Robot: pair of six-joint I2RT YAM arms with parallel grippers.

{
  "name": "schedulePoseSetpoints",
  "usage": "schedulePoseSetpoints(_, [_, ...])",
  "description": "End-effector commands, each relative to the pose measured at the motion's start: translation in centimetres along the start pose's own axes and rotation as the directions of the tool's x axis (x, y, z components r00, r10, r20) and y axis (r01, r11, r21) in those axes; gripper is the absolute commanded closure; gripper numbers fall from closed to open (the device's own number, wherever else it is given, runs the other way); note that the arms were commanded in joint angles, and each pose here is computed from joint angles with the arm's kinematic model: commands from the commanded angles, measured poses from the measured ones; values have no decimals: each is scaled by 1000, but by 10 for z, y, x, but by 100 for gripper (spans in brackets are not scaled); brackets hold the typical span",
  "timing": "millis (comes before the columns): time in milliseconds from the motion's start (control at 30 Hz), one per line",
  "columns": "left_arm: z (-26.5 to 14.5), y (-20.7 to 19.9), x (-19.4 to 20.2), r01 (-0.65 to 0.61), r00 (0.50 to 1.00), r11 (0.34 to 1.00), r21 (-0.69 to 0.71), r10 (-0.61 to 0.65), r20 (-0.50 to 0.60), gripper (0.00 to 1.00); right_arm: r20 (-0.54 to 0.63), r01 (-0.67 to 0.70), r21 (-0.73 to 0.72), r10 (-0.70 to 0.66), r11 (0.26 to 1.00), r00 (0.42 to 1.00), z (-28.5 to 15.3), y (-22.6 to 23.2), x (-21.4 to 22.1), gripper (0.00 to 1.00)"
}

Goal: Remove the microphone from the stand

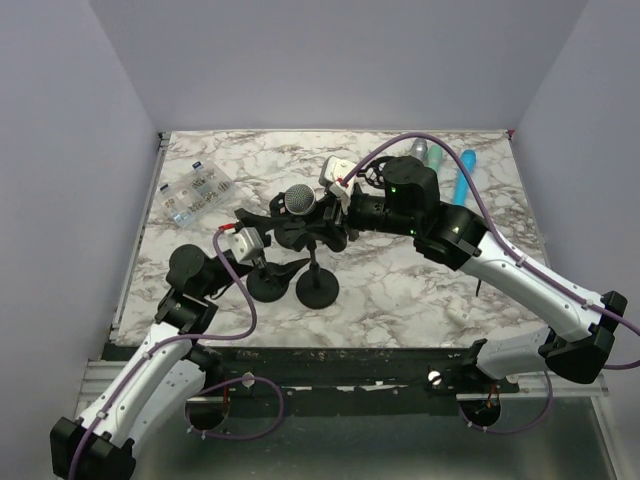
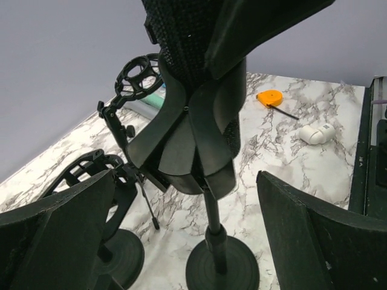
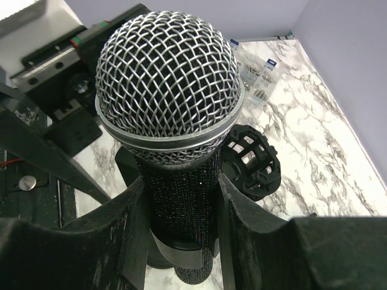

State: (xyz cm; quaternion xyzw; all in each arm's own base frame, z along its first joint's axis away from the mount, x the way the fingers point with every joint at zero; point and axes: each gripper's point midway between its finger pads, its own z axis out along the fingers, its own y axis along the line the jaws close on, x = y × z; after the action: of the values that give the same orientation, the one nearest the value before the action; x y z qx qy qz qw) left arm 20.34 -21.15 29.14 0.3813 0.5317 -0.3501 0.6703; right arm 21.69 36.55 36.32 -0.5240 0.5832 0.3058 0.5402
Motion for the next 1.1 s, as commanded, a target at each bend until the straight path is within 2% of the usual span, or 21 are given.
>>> schedulePoseSetpoints(0, [13, 4, -15, -79, 995, 996, 40, 76, 67, 1, 57, 2, -38, 1, 999, 998, -1, 5, -16, 100])
schedulePoseSetpoints(267, [14, -3, -6, -92, 993, 992, 89, 85, 79, 11, 49, -8, -38, 10, 999, 999, 0, 5, -15, 100])
schedulePoseSetpoints(333, [13, -3, -8, -103, 991, 991, 87, 95, 92, 17, 44, -9, -32, 10, 999, 999, 0, 4, -14, 100])
schedulePoseSetpoints(467, [12, -3, -8, -100, 992, 991, 89, 93, 86, 38, 39, -12, -30, 13, 999, 999, -1, 4, -13, 100])
schedulePoseSetpoints(633, [11, -4, -12, -113, 990, 990, 87, 105, 94, 45, 41, -14, -34, 16, 999, 999, -1, 4, -15, 100])
schedulePoseSetpoints(700, [12, -4, -12, -116, 990, 988, 98, 108, 89, 56, 34, -14, -38, 16, 999, 999, 1, 5, -14, 100])
schedulePoseSetpoints(767, [12, -6, -12, -116, 991, 986, 116, 107, 83, 79, 30, -11, -34, 12, 999, 999, 1, 4, -13, 100])
schedulePoseSetpoints(800, [13, -7, -12, -124, 990, 985, 124, 115, 77, 95, 29, -11, -32, 12, 999, 1000, 1, 3, -13, 100])
schedulePoseSetpoints(833, [12, -7, -10, -120, 992, 984, 128, 113, 62, 100, 28, -9, -30, 10, 999, 1000, 2, 2, -13, 100])
schedulePoseSetpoints(1067, [8, -18, -5, -81, 996, 982, 171, 73, 55, 100, 40, -7, -34, 9, 999, 999, 3, 2, -17, 100])
